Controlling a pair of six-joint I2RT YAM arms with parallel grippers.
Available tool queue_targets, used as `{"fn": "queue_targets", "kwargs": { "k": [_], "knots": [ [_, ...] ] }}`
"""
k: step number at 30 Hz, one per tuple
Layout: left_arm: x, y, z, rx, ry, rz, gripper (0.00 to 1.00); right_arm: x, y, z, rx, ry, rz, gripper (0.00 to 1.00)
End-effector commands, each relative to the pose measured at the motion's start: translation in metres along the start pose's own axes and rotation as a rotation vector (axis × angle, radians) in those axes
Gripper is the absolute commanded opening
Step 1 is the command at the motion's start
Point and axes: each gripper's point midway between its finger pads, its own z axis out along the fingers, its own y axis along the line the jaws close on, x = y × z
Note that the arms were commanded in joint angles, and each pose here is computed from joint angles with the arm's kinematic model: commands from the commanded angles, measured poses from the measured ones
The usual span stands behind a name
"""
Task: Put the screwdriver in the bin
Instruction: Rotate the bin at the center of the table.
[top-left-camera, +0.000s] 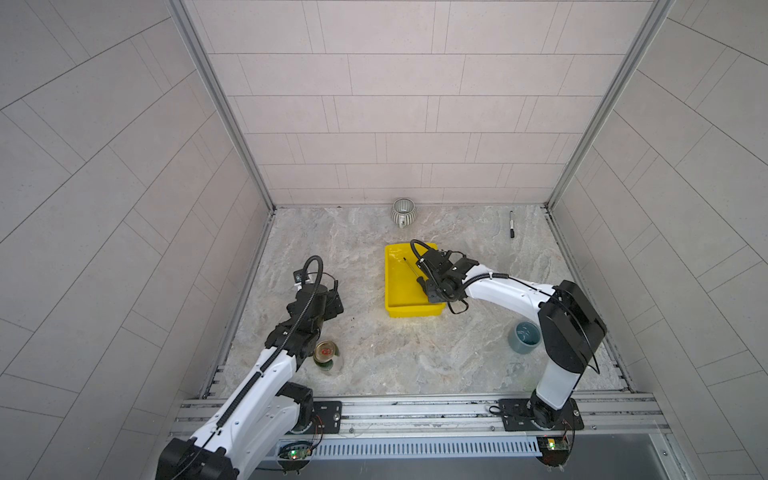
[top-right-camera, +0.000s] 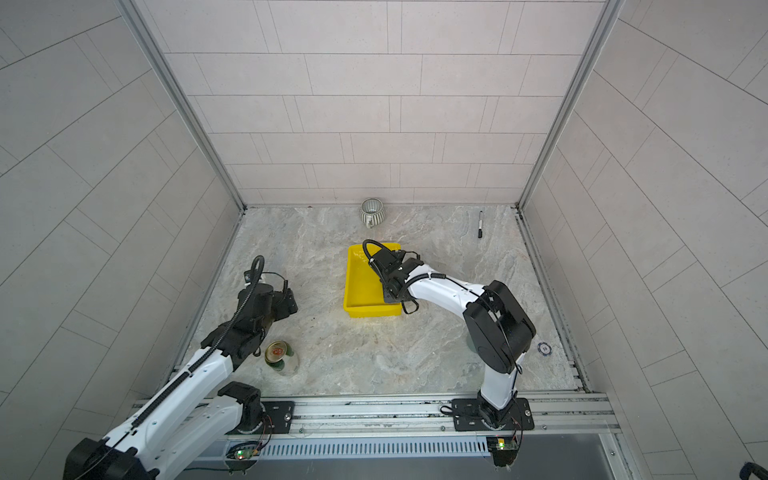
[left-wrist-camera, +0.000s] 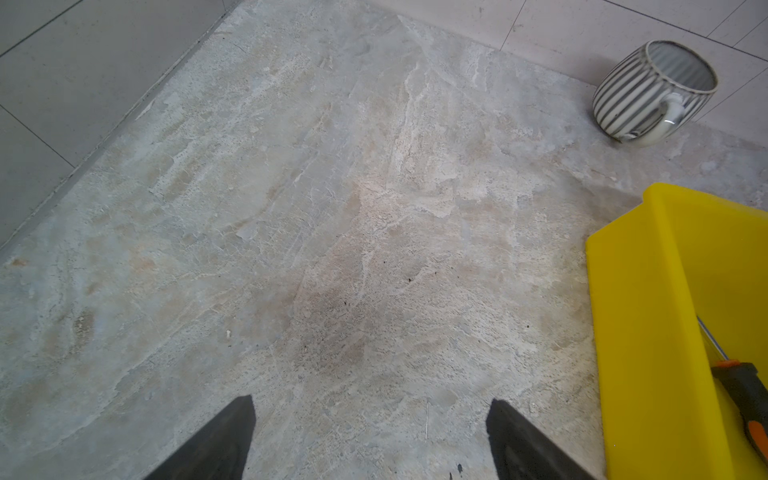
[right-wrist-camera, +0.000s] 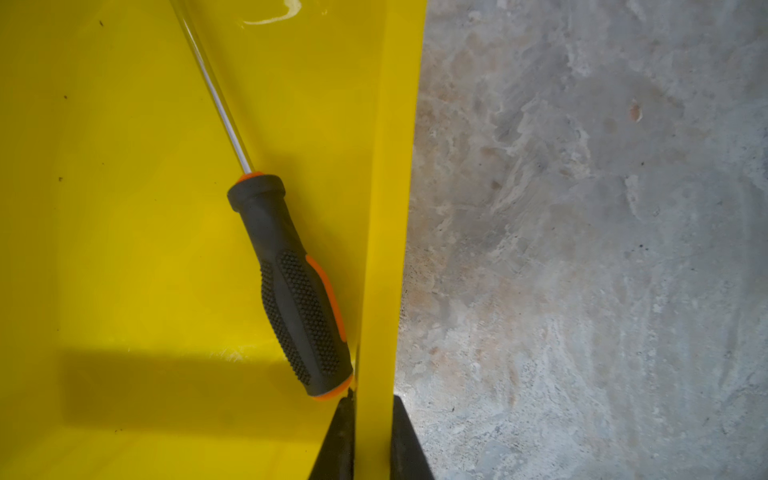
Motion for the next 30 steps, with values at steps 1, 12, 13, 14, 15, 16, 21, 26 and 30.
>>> {"fn": "queue_targets", "kwargs": {
  "k": [1, 12, 13, 14, 15, 16, 21, 26, 30],
  "knots": [
    [0.0, 0.0, 0.0, 0.0, -0.003, 0.01, 0.93, -0.004, -0.002, -0.009, 0.007, -0.045, 0.043, 0.14],
    [-0.001, 0.0, 0.0, -0.002, -0.005, 0.01, 0.93, -0.01, -0.007, -0.02, 0.043, -0.064, 0.015, 0.34],
    [-0.001, 0.0, 0.0, -0.003, -0.005, 0.009, 0.94, -0.012, -0.007, -0.024, 0.042, -0.071, 0.01, 0.44],
    [-0.001, 0.001, 0.0, -0.006, -0.005, 0.009, 0.95, -0.013, -0.008, -0.029, 0.04, -0.076, 0.008, 0.54],
    [-0.001, 0.002, 0.0, -0.01, -0.006, 0.007, 0.95, -0.016, -0.009, -0.034, 0.04, -0.083, 0.008, 0.59],
    [-0.001, 0.002, 0.0, -0.013, -0.007, 0.005, 0.98, -0.018, -0.01, -0.041, 0.037, -0.091, 0.004, 0.63],
    [-0.001, 0.005, -0.002, -0.021, -0.011, 0.0, 1.0, -0.044, -0.029, -0.085, 0.083, -0.202, -0.023, 0.99],
    [0.0, 0.005, 0.0, -0.029, -0.004, 0.003, 1.0, -0.088, -0.099, -0.154, 0.29, -0.439, -0.005, 0.99],
    [0.0, 0.005, -0.001, -0.03, -0.004, 0.001, 1.0, -0.097, -0.178, -0.179, 0.43, -0.54, 0.113, 0.99]
  ]
}}
